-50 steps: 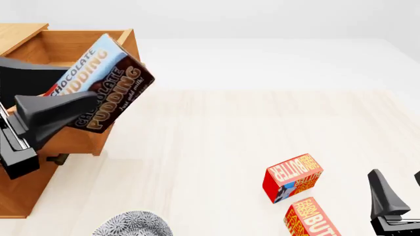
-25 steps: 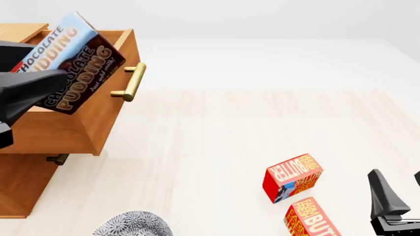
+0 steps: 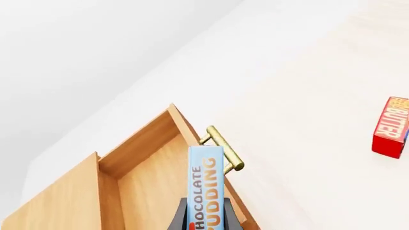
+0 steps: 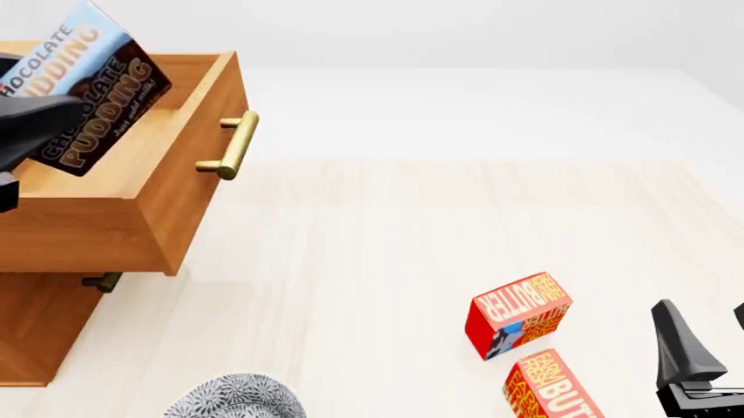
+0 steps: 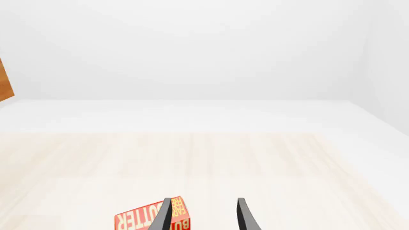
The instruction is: Put the chocolate pudding in the top drawer of the cabinet and close it.
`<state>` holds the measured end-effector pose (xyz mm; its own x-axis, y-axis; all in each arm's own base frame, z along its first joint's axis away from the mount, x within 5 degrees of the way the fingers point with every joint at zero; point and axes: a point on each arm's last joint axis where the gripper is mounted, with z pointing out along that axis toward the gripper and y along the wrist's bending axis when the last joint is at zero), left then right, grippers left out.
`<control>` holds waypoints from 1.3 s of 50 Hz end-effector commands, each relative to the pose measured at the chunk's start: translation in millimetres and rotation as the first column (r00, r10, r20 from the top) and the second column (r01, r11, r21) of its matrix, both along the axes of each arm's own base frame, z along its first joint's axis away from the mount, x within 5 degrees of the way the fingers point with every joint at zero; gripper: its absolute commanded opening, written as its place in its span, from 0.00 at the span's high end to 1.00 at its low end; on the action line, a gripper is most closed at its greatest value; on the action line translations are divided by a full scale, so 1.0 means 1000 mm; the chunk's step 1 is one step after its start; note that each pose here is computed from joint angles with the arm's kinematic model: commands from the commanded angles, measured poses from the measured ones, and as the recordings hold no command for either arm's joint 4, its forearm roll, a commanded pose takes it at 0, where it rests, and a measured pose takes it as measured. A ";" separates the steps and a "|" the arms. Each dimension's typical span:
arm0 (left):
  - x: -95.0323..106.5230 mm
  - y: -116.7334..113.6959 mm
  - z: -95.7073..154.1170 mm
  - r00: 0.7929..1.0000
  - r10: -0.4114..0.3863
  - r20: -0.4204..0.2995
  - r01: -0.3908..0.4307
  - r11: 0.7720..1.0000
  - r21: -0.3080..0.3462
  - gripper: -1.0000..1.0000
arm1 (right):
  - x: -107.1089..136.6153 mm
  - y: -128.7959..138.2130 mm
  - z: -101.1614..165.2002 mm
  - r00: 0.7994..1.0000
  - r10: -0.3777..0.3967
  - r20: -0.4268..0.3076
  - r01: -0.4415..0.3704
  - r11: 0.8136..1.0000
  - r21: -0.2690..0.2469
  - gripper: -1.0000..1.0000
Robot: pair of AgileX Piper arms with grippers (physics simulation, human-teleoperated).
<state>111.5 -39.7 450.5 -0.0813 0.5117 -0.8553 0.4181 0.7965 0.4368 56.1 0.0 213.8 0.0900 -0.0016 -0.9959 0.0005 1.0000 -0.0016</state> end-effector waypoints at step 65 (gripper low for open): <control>0.181 0.046 -0.087 0.895 0.367 -0.255 -0.368 0.929 0.047 1.00 | 0.000 0.000 0.000 1.000 0.000 -0.001 0.000 1.000 0.000 0.00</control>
<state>280.6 -1.2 381.4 -0.4448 0.4248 -0.7885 0.2125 0.9053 0.3679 56.1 0.0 213.8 0.0900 -0.0016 -0.9959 0.0005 1.0000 -0.0016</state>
